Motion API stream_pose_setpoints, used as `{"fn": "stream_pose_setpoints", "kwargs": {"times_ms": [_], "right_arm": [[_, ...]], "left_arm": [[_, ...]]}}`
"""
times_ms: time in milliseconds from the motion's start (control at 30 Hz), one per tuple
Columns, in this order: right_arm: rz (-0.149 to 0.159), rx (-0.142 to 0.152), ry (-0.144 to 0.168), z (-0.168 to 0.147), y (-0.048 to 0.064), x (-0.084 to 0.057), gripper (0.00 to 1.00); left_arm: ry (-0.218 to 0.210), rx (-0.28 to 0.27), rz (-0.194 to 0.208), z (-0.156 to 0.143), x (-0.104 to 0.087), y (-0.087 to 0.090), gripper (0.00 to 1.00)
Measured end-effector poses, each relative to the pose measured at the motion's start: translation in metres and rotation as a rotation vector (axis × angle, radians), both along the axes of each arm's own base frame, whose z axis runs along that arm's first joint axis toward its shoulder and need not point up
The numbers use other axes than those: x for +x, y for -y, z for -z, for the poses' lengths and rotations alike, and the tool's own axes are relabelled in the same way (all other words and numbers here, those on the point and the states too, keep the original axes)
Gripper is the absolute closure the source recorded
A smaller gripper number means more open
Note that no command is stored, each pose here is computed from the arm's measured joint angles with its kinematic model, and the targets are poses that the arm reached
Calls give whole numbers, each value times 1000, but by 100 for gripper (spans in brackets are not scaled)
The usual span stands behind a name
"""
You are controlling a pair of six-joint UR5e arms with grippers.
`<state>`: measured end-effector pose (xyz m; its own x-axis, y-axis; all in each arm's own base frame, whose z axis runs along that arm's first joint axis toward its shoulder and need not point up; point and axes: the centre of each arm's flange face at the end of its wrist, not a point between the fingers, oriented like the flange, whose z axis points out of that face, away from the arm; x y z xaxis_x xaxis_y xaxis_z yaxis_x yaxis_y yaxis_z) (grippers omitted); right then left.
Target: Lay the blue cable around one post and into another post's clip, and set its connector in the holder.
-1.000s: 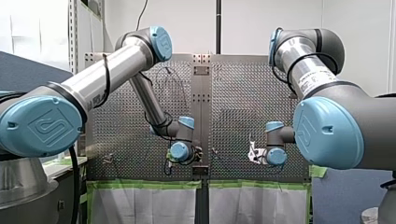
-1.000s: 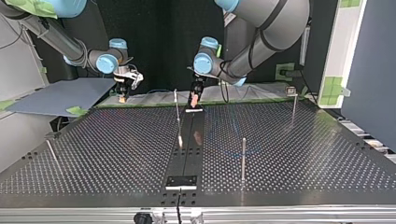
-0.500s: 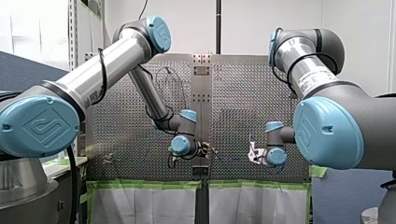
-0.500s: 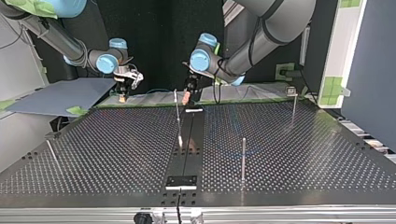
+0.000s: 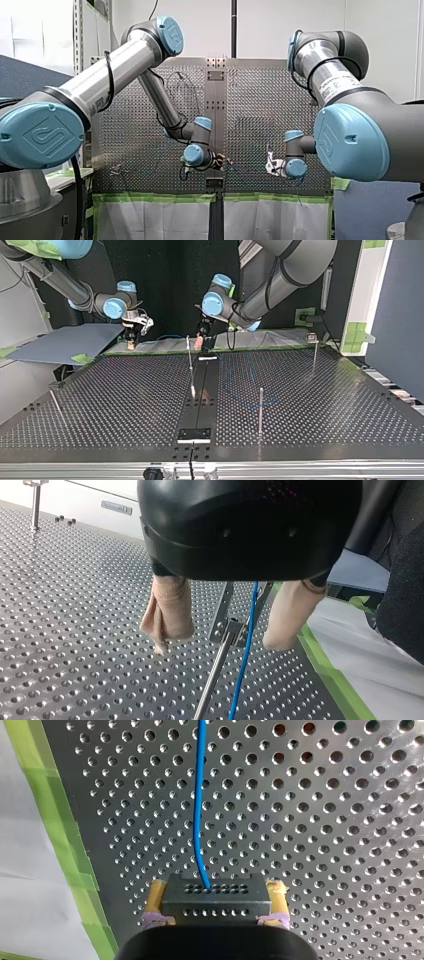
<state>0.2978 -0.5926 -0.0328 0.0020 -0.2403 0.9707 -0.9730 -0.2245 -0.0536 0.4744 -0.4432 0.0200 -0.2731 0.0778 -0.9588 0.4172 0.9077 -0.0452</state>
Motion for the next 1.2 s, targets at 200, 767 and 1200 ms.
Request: {"fn": "stream_pose_setpoints", "kwargs": {"times_ms": [200, 767, 1200], "right_arm": [[-5, 1, 0, 0, -1, 2, 95], [-4, 3, 5, 0, -2, 3, 95], [-4, 3, 7, 0, -2, 3, 95]], "left_arm": [[6, -4, 25, -5, -2, 4, 0], [44, -29, 120, -35, -15, 28, 0], [43, -31, 120, -35, -16, 29, 0]]}}
